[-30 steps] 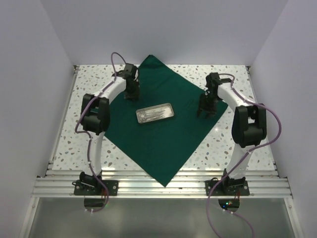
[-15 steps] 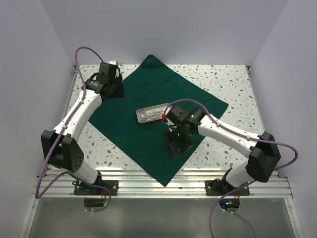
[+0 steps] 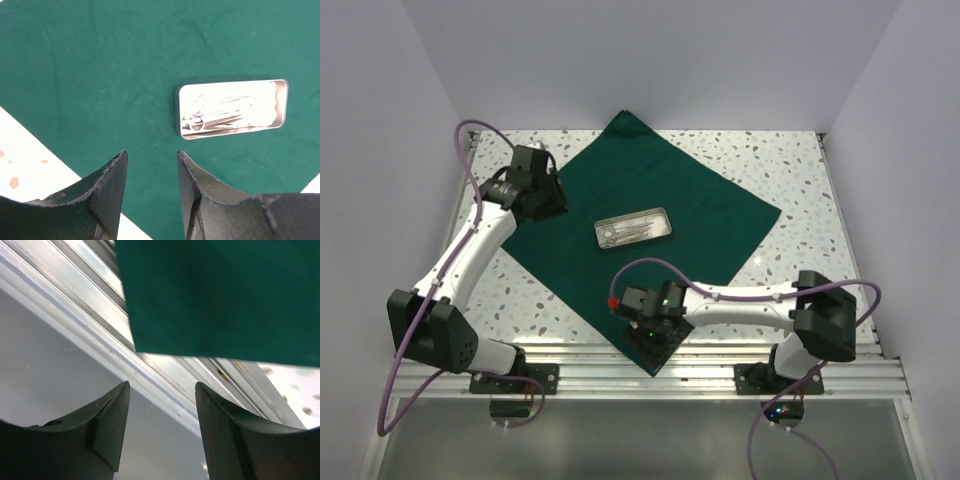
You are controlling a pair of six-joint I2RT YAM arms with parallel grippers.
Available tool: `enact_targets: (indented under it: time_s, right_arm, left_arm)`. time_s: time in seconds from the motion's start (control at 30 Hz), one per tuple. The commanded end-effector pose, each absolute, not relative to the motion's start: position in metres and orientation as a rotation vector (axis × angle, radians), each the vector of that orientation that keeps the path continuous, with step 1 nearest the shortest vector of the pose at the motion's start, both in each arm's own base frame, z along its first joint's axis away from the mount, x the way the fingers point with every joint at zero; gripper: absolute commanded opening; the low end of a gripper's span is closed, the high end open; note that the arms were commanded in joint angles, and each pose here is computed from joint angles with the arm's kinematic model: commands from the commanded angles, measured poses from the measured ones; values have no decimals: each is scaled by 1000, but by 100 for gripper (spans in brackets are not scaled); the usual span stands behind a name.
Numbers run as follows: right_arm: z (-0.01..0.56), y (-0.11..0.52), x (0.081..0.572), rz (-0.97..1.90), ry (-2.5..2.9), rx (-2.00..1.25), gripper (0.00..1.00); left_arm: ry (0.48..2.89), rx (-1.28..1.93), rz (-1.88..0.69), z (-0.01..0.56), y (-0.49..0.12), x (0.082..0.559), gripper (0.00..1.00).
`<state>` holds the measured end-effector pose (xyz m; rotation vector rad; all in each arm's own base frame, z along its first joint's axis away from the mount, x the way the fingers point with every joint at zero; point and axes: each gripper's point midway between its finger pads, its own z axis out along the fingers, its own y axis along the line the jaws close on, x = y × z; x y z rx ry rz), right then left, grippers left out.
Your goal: Prepare the surgical pack
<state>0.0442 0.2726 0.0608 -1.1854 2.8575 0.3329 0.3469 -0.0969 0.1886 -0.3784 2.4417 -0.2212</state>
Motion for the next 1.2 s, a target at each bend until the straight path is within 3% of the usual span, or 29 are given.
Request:
enact_targets:
  time_s: [0.0, 0.43, 0.57, 0.77, 0.8, 0.97, 1.17]
  right_arm:
    - [44, 309, 42, 371, 2774, -1201, 58]
    - [7, 299, 42, 187, 2785, -1245, 50]
    - [5, 296, 41, 168, 2796, -1247, 30]
    - [36, 289, 60, 70, 2719, -1190, 10]
    - [51, 300, 67, 89, 2684, -1168, 4]
    - [104, 312, 125, 10, 2596, -1026, 0]
    - [166, 332, 255, 62, 2489, -748, 0]
  left_arm:
    - [2399, -419, -266, 205, -96, 338, 48]
    - [2400, -384, -231, 212, -89, 329, 49]
    - [2404, -377, -221, 212, -87, 327, 49]
    - [2385, -381, -207, 218, -85, 328, 49]
    - [2384, -386, -205, 218, -84, 329, 49]
    - [2354, -416, -154, 229, -76, 333, 49]
    - [2230, -427, -106, 266, -63, 341, 49]
